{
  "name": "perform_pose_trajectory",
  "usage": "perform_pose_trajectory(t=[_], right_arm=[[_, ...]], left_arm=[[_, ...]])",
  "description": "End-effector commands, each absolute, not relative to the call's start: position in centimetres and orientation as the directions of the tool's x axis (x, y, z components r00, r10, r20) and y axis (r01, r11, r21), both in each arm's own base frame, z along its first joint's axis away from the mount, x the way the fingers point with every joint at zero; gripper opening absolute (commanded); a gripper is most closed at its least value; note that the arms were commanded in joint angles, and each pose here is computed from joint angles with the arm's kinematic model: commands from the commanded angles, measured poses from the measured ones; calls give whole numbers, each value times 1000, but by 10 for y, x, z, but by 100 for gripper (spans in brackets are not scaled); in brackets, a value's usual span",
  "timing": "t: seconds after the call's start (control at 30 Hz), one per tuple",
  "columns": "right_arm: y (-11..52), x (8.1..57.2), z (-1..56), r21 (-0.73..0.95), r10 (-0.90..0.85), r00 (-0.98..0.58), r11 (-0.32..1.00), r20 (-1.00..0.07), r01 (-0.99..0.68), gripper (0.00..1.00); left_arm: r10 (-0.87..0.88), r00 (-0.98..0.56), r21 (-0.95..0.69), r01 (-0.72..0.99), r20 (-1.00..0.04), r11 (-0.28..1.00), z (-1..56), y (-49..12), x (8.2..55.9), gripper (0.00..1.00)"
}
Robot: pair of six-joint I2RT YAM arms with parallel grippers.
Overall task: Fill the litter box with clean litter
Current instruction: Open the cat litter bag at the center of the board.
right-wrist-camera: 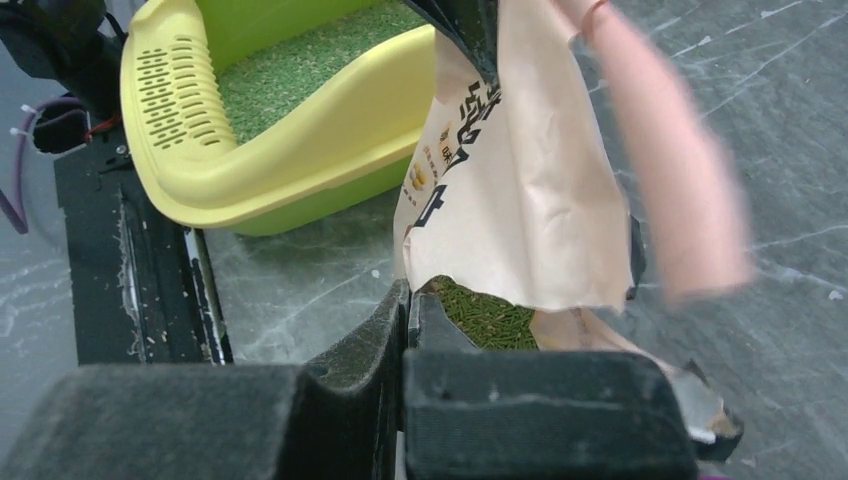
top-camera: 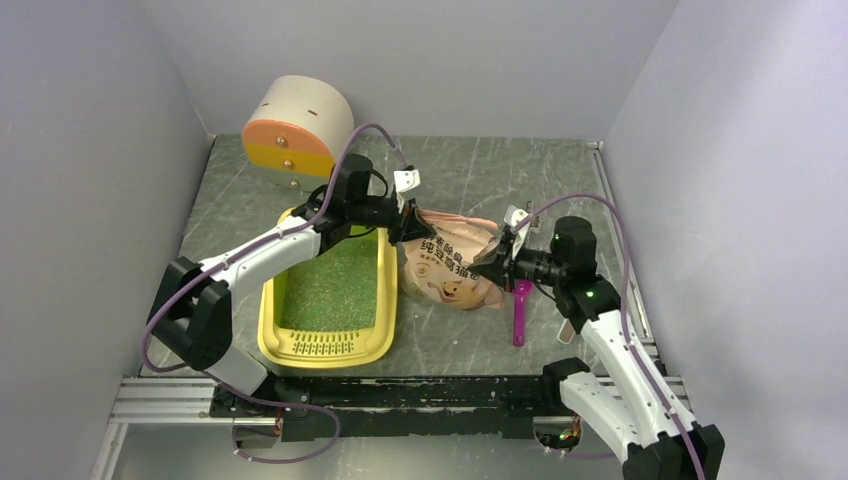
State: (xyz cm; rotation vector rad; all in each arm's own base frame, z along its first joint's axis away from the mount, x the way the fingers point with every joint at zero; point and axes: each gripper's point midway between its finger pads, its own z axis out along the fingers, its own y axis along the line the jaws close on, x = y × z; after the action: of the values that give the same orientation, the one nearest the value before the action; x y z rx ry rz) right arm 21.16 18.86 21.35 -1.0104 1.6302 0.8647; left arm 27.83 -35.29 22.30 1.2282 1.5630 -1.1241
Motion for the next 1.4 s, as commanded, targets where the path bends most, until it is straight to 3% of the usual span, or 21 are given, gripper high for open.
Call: perform_pose_trajectory(t=[0.0, 0.13, 0.3, 0.57, 0.73, 0.87, 1.03, 1.13, 1.37], right_arm=[[189, 208, 246, -4, -158, -65, 405, -985, -914, 4], [177, 219, 233, 9, -214, -130, 490, -968, -872, 24], [178, 227, 220, 36, -246, -178, 490, -953, -871, 31], [170, 250, 240, 30, -192, -181, 602, -965, -798, 59], [159, 256, 233, 65, -221, -279, 663, -935, -746, 60], [146, 253, 235, 196, -105, -425, 771, -899, -606, 62], [84, 253, 233, 309, 221, -474, 944, -853, -116, 78], [57, 251, 218, 311, 322, -494, 944, -808, 106, 79], [93, 265, 211, 338, 251, -676, 941, -693, 2, 86]], left_arm=[[167, -38, -24, 996, -985, 90, 253, -354, 288, 5], [180, -46, -35, 997, -983, 63, 247, -352, 280, 5], [189, -31, -22, 998, -982, 52, 243, -349, 275, 5], [176, -25, -11, 997, -984, 78, 248, -346, 275, 5], [179, -26, -8, 995, -983, 103, 249, -344, 277, 5], [170, -32, -9, 991, -985, 134, 252, -342, 280, 5], [164, -44, -24, 993, -985, 117, 250, -343, 275, 5], [165, -39, -20, 994, -986, 111, 252, -341, 272, 5], [164, -43, -26, 994, -985, 103, 254, -342, 272, 5]])
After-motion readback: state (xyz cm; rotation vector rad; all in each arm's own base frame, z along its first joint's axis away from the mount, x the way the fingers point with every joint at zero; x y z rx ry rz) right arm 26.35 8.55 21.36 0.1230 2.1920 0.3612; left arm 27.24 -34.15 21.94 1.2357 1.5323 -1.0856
